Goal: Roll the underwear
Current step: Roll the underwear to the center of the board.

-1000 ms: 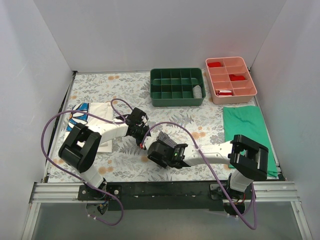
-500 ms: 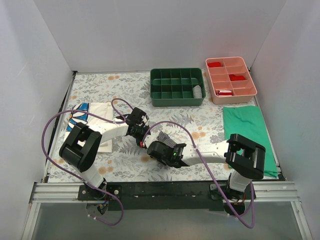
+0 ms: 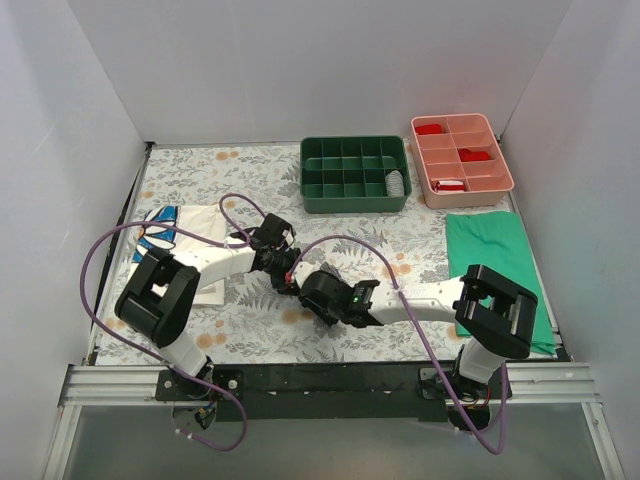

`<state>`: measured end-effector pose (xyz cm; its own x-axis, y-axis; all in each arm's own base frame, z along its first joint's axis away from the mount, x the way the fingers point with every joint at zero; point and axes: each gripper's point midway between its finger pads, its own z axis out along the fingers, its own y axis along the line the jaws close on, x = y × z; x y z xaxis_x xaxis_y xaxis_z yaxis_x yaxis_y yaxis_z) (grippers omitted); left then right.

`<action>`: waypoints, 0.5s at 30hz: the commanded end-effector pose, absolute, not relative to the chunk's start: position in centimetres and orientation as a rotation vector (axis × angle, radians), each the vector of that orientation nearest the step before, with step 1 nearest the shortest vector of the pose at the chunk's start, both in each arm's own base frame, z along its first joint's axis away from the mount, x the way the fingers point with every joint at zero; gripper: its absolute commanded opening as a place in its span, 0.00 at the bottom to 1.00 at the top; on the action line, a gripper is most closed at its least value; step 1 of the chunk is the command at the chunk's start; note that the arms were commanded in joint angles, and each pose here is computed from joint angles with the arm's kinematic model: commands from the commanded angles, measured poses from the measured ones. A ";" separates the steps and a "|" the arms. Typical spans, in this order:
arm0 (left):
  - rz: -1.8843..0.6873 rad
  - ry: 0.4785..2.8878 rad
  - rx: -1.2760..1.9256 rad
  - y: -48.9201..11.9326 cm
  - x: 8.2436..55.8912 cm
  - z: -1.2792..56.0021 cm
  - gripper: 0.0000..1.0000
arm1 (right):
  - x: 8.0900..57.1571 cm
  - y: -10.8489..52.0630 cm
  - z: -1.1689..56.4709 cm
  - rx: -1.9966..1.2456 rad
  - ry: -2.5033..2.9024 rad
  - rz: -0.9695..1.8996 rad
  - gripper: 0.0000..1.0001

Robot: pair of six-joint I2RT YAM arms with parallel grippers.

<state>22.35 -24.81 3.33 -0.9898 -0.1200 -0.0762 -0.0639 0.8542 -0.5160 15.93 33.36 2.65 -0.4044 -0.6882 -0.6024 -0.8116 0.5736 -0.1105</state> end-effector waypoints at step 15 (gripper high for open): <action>-0.742 2.602 -0.275 -21.9 26.5 9.1 0.59 | 12.8 32.7 1.7 -1.122 2.409 0.735 0.15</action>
